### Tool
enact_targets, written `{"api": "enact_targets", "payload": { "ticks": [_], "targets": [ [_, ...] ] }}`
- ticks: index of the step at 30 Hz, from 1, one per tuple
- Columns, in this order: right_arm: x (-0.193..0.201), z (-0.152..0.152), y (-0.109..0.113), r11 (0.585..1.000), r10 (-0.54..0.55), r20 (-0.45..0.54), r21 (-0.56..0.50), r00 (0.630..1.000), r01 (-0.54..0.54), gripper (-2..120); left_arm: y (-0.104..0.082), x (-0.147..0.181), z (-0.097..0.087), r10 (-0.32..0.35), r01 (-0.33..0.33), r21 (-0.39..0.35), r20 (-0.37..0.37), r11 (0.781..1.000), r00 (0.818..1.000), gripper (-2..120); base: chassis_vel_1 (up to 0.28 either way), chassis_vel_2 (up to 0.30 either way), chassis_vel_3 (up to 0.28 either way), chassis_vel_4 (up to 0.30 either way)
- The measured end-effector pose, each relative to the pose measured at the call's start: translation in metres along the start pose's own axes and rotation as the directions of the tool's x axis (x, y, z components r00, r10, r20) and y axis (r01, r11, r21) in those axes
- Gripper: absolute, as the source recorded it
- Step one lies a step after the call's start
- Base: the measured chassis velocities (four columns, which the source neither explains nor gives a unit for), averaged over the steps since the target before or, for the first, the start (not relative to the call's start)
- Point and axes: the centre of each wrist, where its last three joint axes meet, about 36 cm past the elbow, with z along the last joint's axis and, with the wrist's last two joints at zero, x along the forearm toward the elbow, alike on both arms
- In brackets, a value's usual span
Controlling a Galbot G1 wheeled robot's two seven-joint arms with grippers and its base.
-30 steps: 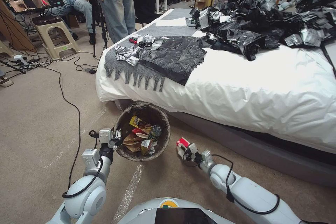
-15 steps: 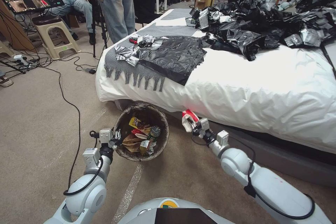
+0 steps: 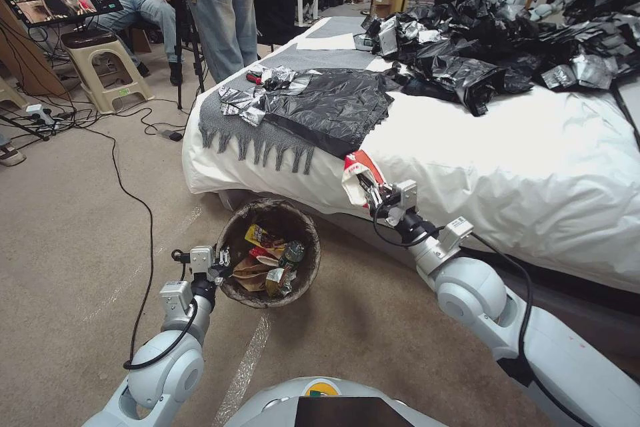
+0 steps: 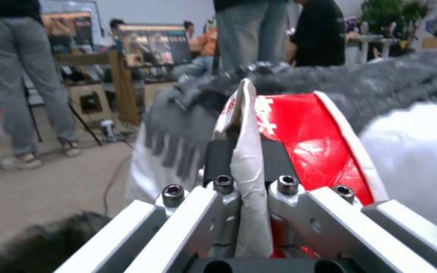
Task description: Pick up the trash bin, then pick up the garbage from the floor and place it into the trash bin.
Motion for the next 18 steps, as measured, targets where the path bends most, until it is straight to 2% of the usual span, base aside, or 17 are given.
{"api": "enact_targets", "payload": {
  "ticks": [7,9,11,13,14,15,17,18],
  "targets": [
    [0.004,-0.035,0.014,1.000,-0.029,0.085,-0.006,0.996,0.030,0,0.000,-0.001,0.000,0.000,0.000,-0.001,-0.002,1.000,1.000,4,0.000,0.000,0.000,0.000],
    [0.010,-0.061,0.029,0.997,-0.071,0.145,-0.014,0.987,0.073,0,-0.001,-0.002,0.000,0.000,0.000,-0.001,-0.004,1.000,1.000,4,0.000,0.000,0.000,0.000],
    [0.012,-0.068,0.034,0.996,-0.087,0.161,-0.017,0.983,0.091,0,-0.001,-0.002,0.000,0.000,0.000,-0.002,-0.005,1.000,1.000,4,0.000,0.000,0.000,0.000],
    [0.020,-0.086,0.054,0.984,-0.166,0.200,-0.031,0.966,0.175,0,-0.002,-0.002,0.001,0.002,-0.002,-0.005,-0.009,1.000,1.000,4,0.000,0.000,0.000,0.000],
    [0.020,-0.086,0.054,0.984,-0.166,0.200,-0.031,0.966,0.175,0,-0.002,-0.002,0.001,0.002,-0.002,-0.005,-0.009,1.000,1.000,4,0.000,0.000,0.000,0.000],
    [0.024,-0.093,0.063,0.974,-0.214,0.211,-0.033,0.954,0.226,0,-0.003,-0.002,0.001,0.002,-0.002,-0.006,-0.010,1.000,1.000,4,0.000,0.000,0.000,0.000],
    [0.025,-0.095,0.066,0.968,-0.235,0.211,-0.032,0.949,0.247,0,-0.003,-0.002,0.001,0.002,-0.002,-0.006,-0.011,1.000,1.000,4,0.000,0.000,0.000,0.000],
    [0.029,-0.097,0.072,0.956,-0.280,0.207,-0.027,0.938,0.291,0,-0.003,-0.001,0.001,0.002,-0.003,-0.007,-0.012,1.000,1.000,4,0.000,0.000,0.000,0.000]
  ]
}}
